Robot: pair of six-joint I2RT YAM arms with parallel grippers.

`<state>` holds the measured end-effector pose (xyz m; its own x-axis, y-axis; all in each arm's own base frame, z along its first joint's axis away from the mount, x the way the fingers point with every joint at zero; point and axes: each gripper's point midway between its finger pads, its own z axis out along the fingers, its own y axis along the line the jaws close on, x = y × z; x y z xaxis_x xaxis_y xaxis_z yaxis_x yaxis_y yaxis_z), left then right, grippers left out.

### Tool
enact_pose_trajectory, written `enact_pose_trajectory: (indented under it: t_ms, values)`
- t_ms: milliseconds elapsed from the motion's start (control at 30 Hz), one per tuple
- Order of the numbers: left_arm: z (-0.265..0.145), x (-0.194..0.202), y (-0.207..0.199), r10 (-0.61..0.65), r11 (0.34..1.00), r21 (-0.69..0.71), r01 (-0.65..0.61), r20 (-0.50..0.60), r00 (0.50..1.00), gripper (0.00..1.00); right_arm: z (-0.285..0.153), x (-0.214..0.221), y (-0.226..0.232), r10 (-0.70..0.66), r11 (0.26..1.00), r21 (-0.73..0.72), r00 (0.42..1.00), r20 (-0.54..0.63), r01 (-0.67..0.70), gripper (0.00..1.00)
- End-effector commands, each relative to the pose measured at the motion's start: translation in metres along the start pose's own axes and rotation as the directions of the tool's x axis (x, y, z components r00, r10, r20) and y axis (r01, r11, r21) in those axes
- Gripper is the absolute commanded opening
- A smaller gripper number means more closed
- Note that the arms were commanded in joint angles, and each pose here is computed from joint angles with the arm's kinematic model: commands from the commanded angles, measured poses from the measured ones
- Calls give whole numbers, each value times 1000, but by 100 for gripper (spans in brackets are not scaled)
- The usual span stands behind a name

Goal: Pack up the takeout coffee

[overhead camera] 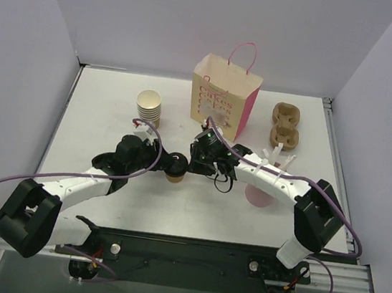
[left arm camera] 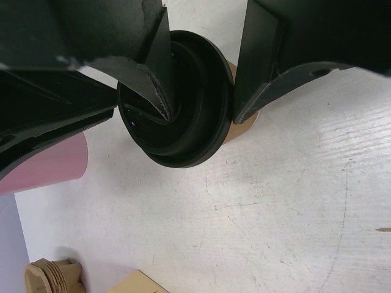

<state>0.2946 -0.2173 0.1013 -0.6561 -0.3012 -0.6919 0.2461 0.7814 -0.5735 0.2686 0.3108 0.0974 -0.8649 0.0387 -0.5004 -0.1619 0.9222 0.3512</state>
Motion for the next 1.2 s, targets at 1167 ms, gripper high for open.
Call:
enact_pose_trajectory:
  t_ms: [1167]
  values:
    - [-1, 105, 51, -14, 991, -128, -25, -301, 953, 49, 24, 43, -43, 12, 998, 70, 992, -123, -3, 17]
